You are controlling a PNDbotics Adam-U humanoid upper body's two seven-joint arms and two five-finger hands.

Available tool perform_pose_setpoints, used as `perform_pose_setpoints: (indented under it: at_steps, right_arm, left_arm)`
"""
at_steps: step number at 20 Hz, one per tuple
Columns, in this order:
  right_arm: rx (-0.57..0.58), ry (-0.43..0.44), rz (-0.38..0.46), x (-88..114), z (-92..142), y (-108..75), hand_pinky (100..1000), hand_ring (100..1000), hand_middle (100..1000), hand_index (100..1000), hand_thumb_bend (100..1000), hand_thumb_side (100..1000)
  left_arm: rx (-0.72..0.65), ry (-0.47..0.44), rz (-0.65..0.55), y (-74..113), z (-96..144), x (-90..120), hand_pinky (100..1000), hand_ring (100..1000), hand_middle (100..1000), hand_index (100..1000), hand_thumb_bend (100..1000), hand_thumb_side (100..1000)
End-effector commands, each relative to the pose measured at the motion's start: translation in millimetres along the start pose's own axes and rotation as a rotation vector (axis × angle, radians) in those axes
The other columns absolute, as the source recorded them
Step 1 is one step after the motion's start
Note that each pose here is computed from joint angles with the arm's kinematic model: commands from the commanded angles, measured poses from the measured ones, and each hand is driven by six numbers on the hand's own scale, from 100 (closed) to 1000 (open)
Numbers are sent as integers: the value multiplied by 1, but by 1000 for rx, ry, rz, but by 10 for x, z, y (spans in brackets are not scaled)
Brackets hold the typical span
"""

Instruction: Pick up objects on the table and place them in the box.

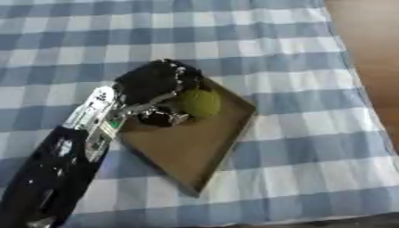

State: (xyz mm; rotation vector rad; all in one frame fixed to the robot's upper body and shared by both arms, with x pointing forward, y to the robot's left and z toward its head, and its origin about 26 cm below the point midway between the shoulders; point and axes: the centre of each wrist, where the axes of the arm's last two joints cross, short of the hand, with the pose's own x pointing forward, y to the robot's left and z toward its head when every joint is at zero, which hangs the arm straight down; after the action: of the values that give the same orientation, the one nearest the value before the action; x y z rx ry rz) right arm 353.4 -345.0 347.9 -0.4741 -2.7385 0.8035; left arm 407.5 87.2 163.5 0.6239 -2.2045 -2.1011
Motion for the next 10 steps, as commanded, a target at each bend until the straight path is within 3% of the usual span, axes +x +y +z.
perform_pose_setpoints:
  at_steps: [1,4,5,6,7,8,10]
  right_arm:
    - [-7,-16,22,48,-56,-104,810,735,653,794,100,470]
    - [-6,-16,23,47,-56,-106,810,735,653,794,100,470]
    - [-6,-15,23,46,-54,-108,810,735,653,794,100,470]
    - [-6,-14,24,43,-52,-110,810,735,653,794,100,470]
    - [-6,-12,25,40,-49,-113,810,735,653,794,100,470]
    - [-7,-10,26,38,-48,-116,810,736,653,795,100,470]
    - [-7,-9,27,36,-47,-119,810,736,654,795,100,470]
  left_arm:
    - [-73,-32,-67,64,-12,-6,687,717,721,888,321,100]
    - [-149,-44,-108,77,-3,-12,772,814,798,941,417,112]
    - [-171,-45,-123,88,2,-16,790,831,811,951,435,152]
    - [-185,-44,-137,103,7,-21,822,865,836,965,495,287]
    - [-189,-43,-148,122,13,-24,831,876,843,970,520,338]
    - [-188,-41,-156,141,18,-27,842,886,850,976,562,465]
    - [-177,-35,-166,169,27,-31,852,900,857,982,582,556]
